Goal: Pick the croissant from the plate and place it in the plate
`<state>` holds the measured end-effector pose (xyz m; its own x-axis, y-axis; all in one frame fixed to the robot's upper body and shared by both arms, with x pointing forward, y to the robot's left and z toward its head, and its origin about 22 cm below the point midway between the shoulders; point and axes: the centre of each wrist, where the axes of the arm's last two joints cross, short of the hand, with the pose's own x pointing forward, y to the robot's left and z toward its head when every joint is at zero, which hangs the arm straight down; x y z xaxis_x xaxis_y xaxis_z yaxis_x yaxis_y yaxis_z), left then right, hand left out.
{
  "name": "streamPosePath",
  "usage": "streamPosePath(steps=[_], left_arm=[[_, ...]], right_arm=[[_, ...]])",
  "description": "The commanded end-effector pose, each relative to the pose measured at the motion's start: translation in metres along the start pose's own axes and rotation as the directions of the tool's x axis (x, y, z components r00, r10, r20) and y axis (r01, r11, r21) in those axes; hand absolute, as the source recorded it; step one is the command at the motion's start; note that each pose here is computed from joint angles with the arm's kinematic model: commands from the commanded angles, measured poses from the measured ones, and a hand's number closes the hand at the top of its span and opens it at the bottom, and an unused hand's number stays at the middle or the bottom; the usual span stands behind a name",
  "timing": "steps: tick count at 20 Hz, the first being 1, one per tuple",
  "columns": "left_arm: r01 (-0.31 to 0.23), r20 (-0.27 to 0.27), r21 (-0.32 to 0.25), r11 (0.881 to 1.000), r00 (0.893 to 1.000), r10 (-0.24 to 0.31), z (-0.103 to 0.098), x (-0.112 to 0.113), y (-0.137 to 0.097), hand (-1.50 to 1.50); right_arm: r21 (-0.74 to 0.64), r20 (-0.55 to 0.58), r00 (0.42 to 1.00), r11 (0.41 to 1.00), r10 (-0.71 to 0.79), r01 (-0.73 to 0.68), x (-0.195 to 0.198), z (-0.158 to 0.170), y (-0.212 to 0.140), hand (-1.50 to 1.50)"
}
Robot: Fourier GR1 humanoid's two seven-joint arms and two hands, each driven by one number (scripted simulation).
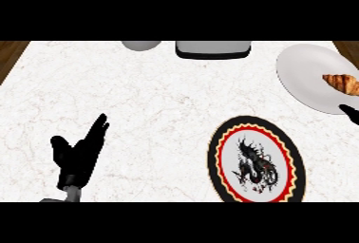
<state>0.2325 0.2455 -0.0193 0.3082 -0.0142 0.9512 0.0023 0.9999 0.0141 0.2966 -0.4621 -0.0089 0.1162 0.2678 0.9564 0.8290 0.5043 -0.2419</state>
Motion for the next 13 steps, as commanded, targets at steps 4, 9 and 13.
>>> streamPosePath(steps=[4, 9, 13], left_arm=[[-0.01, -0.074, 0.007, 1.0, 0.997, 0.01, -0.001, 0.004, -0.005, 0.0], [-0.015, -0.082, 0.023, 1.0, 0.997, 0.017, 0.006, -0.025, 0.009, 0.0], [-0.012, -0.067, 0.003, 1.0, 0.998, 0.013, -0.009, -0.02, -0.004, 0.0]], right_arm=[[0.099, 0.0, 0.997, 0.992, 0.079, -0.079, -0.006, 0.037, -0.001, -1.5], [0.08, -0.019, 0.995, 0.993, 0.093, -0.092, -0.004, 0.069, -0.022, -1.5], [0.078, -0.027, 0.994, 0.992, 0.104, -0.102, 0.002, 0.08, -0.023, -1.5]])
